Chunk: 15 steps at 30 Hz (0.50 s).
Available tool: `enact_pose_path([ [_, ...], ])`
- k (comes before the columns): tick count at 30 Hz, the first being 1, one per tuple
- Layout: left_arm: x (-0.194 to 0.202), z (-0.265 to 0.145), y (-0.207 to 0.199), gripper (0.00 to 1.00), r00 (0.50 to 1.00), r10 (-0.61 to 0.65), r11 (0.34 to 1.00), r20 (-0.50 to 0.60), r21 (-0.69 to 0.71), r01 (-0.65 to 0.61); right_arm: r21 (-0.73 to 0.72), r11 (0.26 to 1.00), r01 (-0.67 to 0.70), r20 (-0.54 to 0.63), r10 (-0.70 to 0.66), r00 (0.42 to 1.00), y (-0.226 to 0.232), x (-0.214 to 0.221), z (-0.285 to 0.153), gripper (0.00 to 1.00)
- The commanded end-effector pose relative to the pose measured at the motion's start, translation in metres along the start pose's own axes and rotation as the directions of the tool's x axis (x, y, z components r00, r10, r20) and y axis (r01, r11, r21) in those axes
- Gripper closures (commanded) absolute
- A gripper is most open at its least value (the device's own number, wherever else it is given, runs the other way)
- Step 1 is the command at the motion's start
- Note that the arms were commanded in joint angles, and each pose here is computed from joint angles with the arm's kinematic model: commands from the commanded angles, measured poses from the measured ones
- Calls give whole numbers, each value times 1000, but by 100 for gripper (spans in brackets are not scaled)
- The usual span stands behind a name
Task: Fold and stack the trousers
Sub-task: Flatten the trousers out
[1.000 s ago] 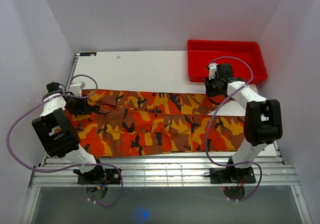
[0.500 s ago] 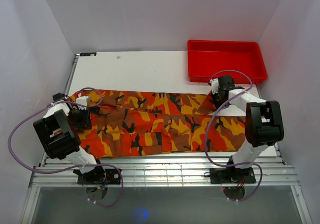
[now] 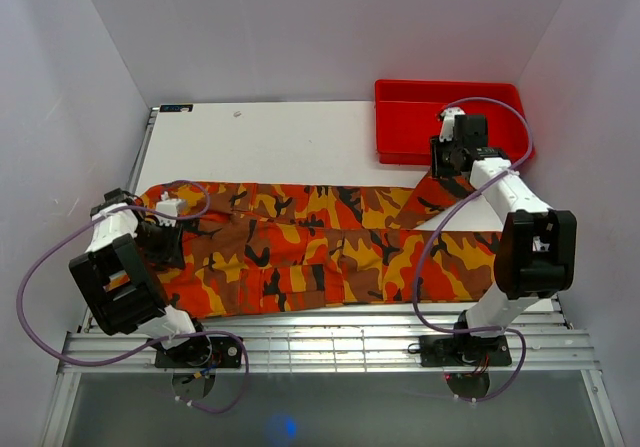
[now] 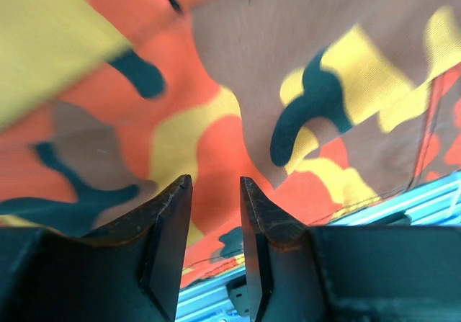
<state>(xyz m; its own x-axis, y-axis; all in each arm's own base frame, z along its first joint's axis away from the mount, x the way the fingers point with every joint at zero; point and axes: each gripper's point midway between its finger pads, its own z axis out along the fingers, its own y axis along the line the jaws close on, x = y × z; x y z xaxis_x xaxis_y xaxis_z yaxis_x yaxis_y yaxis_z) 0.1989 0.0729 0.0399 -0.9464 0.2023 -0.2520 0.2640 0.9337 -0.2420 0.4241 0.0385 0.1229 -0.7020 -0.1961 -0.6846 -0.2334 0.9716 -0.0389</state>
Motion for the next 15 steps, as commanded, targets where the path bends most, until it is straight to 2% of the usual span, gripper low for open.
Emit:
enact_pose_path([
  [1, -35, -21, -3, 56, 992, 3, 1000, 124, 25, -6, 110, 971, -213, 130, 198, 972, -14, -36, 22, 58],
  [3, -36, -18, -3, 56, 993, -24, 999, 118, 44, 19, 183, 946, -268, 116, 250, 961, -19, -30, 38, 64],
  [4, -37, -17, -2, 55, 993, -25, 999, 117, 46, 19, 236, 911, -337, 134, 313, 940, -25, -32, 40, 64],
  [7, -36, -16, 0, 55, 993, -22, 999, 116, 37, 18, 259, 878, -403, 128, 382, 915, -23, -18, 51, 65],
  [12, -35, -15, -1, 55, 993, -29, 999, 114, 39, 25, 325, 863, -386, 157, 353, 922, -17, -6, 58, 58],
  [13, -34, -14, -1, 55, 993, -33, 999, 111, 42, 28, 336, 852, -401, 201, 352, 914, -21, -9, 60, 57],
  [15, -36, -14, -1, 55, 993, -39, 998, 111, 44, 34, 348, 846, -403, 196, 355, 914, -21, 6, 65, 55],
])
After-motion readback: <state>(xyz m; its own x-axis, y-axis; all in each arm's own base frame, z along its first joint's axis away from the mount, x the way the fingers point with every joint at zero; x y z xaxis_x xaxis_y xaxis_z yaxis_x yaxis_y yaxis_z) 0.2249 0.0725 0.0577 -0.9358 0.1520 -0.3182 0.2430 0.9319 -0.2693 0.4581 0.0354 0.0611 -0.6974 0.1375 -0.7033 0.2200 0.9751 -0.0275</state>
